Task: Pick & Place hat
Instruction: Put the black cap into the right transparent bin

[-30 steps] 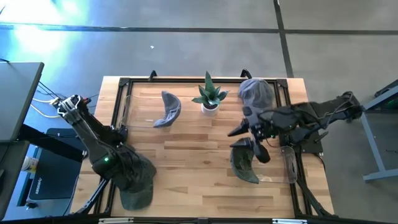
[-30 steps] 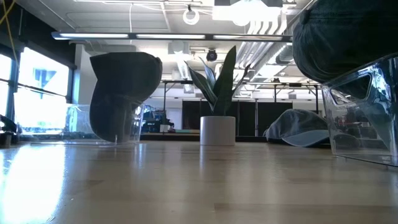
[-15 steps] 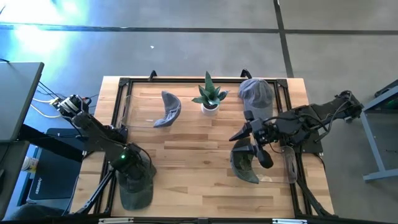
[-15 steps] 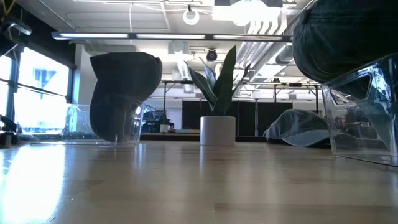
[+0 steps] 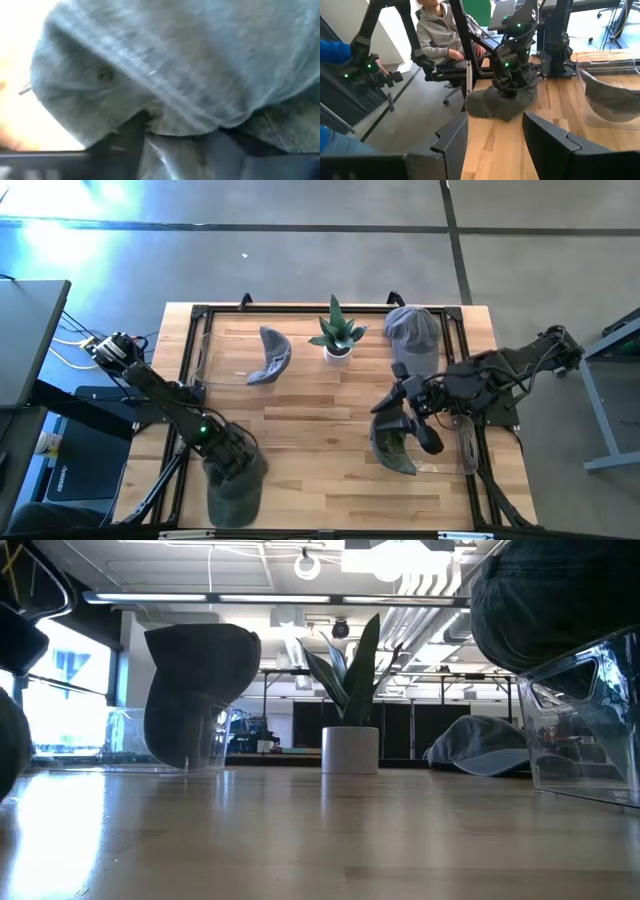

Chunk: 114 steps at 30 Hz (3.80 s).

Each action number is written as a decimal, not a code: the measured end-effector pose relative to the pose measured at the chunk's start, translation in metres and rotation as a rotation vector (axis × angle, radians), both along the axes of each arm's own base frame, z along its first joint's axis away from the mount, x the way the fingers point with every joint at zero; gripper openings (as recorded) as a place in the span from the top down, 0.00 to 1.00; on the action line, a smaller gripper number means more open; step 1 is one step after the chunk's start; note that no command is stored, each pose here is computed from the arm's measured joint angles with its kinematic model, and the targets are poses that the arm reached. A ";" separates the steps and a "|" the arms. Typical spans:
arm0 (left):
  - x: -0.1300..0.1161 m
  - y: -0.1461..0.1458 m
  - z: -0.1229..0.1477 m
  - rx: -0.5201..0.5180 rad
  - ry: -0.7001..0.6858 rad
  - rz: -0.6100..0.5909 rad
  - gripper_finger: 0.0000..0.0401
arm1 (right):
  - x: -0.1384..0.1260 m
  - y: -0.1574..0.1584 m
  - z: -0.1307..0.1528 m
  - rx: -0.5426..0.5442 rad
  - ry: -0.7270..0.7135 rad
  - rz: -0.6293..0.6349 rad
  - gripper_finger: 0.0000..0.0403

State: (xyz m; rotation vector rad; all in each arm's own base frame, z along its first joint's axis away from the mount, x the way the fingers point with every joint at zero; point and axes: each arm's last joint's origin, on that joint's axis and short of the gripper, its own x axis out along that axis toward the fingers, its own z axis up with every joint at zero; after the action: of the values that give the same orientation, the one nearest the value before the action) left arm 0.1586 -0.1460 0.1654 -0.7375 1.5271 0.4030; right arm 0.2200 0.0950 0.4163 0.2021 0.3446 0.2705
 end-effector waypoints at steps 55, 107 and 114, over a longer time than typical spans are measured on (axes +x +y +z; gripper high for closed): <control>0.105 0.025 0.219 0.001 -0.997 0.052 1.00 | 0.112 -0.012 -0.091 -0.194 0.007 0.106 0.29; 0.223 0.013 0.209 -0.393 -1.915 -0.416 0.18 | 0.052 0.006 0.013 0.357 -0.258 0.867 0.99; 0.214 -0.003 0.215 -0.544 -1.968 -0.479 0.25 | 0.035 0.001 0.023 0.370 -0.239 0.842 0.99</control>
State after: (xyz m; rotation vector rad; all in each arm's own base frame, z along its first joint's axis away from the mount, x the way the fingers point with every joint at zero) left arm 0.3727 -0.1493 0.3808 -0.6737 -0.1812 -0.9624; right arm 0.2552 0.0957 0.4395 0.3793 0.1206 1.1851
